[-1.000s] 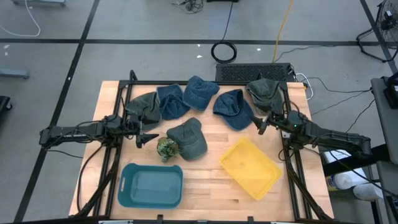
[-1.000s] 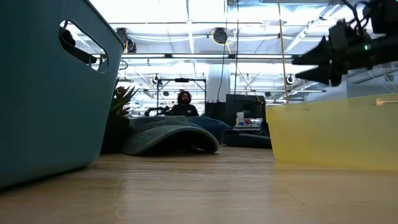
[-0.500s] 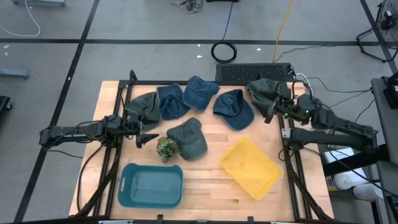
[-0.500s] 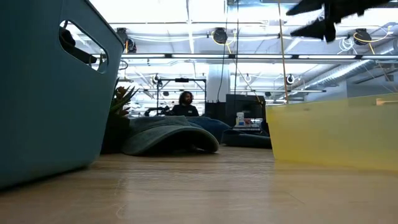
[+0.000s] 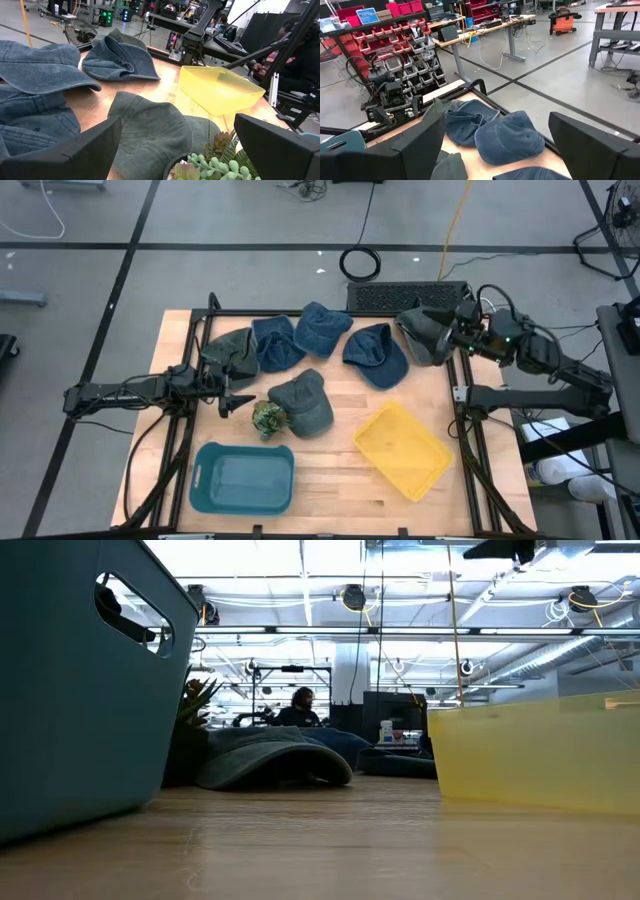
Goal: Pick & Place hat
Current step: Put the right blue cap into the blue bin
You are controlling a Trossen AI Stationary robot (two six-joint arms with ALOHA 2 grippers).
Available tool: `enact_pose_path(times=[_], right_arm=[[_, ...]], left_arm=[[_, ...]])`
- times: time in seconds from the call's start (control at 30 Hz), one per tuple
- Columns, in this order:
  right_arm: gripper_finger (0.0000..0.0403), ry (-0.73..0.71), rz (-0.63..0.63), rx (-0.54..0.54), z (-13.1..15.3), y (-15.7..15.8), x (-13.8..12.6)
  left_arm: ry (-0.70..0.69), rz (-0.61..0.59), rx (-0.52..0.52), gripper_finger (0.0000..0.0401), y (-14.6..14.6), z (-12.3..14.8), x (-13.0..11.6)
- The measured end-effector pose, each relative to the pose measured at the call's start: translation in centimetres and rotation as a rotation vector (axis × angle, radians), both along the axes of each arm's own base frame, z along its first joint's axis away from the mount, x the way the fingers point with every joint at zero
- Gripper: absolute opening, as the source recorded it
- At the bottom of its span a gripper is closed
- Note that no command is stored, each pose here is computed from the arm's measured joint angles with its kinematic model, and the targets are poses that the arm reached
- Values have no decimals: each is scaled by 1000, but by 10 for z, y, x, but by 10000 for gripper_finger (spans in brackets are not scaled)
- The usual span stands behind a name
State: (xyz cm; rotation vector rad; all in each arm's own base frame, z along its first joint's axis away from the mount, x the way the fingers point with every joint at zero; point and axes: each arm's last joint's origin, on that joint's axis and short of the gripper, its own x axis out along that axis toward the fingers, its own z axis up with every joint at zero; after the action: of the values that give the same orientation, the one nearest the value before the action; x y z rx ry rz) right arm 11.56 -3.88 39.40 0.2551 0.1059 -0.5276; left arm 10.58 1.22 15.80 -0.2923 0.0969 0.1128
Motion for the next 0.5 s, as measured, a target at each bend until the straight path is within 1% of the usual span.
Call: enact_pose_path(times=[0.1, 0.27, 0.37, 0.5], right_arm=[[345, 9, 3, -14, 14, -1, 2], [345, 16, 5, -7, 33, 0, 9], [345, 25, -31, -26, 42, 3, 17], [345, 52, -117, -72, 47, 8, 28]], left_arm=[[0, 0, 0, 397, 0, 0, 0], [0, 0, 0, 397, 0, 0, 0], [0, 0, 0, 397, 0, 0, 0], [0, 0, 0, 397, 0, 0, 0]])
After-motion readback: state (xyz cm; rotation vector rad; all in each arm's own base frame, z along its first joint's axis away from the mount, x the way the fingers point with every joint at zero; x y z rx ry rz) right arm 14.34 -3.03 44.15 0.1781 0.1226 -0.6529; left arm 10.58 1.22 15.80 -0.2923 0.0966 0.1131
